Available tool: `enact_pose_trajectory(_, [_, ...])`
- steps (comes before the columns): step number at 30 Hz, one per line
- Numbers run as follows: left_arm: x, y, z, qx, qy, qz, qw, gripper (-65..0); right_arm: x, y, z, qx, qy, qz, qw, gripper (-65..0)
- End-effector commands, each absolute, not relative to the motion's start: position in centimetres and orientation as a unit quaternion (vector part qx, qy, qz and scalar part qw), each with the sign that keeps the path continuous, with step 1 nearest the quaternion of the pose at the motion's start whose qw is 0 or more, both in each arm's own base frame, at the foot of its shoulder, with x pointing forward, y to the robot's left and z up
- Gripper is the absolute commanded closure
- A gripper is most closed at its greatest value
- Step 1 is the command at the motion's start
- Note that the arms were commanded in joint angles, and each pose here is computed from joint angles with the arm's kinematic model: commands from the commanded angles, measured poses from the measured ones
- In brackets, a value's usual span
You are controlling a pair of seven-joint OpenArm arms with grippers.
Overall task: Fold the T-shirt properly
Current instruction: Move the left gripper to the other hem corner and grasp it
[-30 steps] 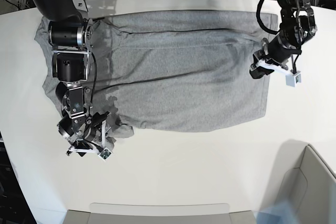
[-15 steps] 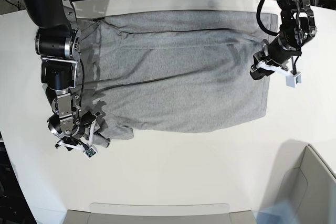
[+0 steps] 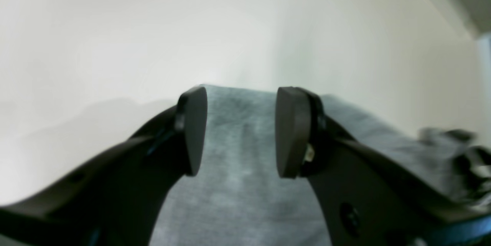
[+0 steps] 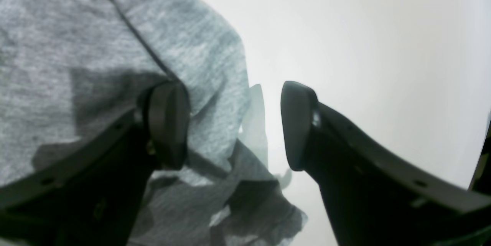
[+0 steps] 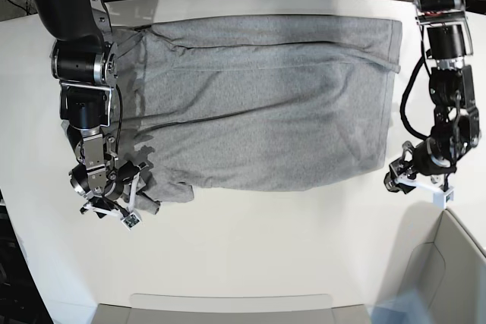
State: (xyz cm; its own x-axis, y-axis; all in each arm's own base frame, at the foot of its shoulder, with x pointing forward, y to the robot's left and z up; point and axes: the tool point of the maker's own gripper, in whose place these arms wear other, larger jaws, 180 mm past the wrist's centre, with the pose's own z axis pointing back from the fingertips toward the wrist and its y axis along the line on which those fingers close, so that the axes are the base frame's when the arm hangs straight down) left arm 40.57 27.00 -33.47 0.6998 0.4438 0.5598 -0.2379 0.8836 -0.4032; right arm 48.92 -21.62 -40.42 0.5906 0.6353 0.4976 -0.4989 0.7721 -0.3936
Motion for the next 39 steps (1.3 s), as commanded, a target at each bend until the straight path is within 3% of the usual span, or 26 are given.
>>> enact_pose_trajectory(1, [42.2, 27.6, -32.0, -0.143, -0.354, 0.174, 0.908, -30.0, 50.0, -22.0, -38.9, -0.119, -0.327, 0.320, 0.881, -37.1])
enact_pose_trajectory(7, [43.3, 27.3, -33.8, -0.128, -0.334, 0.062, 0.932, -32.0, 50.0, -22.1, -38.9, -0.119, -0.327, 0.320, 0.881, -37.1])
enact_pose_trajectory(13, [42.4, 29.5, -36.5, -0.112, -0.320, 0.056, 0.939, -32.1, 49.9, -22.2, -39.0, -0.120, -0.325, 0.319, 0.882, -37.1])
enact_pose_trajectory(19, [41.8, 27.6, -37.9, -0.101, -0.306, -0.049, 0.945, -32.1, 49.8, -22.2, -39.1, -0.120, -0.323, 0.319, 0.883, -37.1])
enact_pose_trajectory(30, [42.0, 25.2, -39.4, -0.126, -0.311, -0.055, 0.941, -31.9, 49.8, -21.9, -39.2, -0.118, -0.324, 0.320, 0.883, -36.6])
enact_pose_trajectory(34, [42.5, 25.2, -40.4, -0.136, -0.316, -0.028, 0.939, -28.6, 49.9, -21.2, -39.3, -0.113, -0.326, 0.322, 0.882, -26.3])
enact_pose_trajectory(39, [42.5, 25.0, -41.2, -0.143, -0.314, -0.009, 0.939, -6.9, 50.1, -21.2, -39.0, -0.115, -0.330, 0.319, 0.881, -5.8])
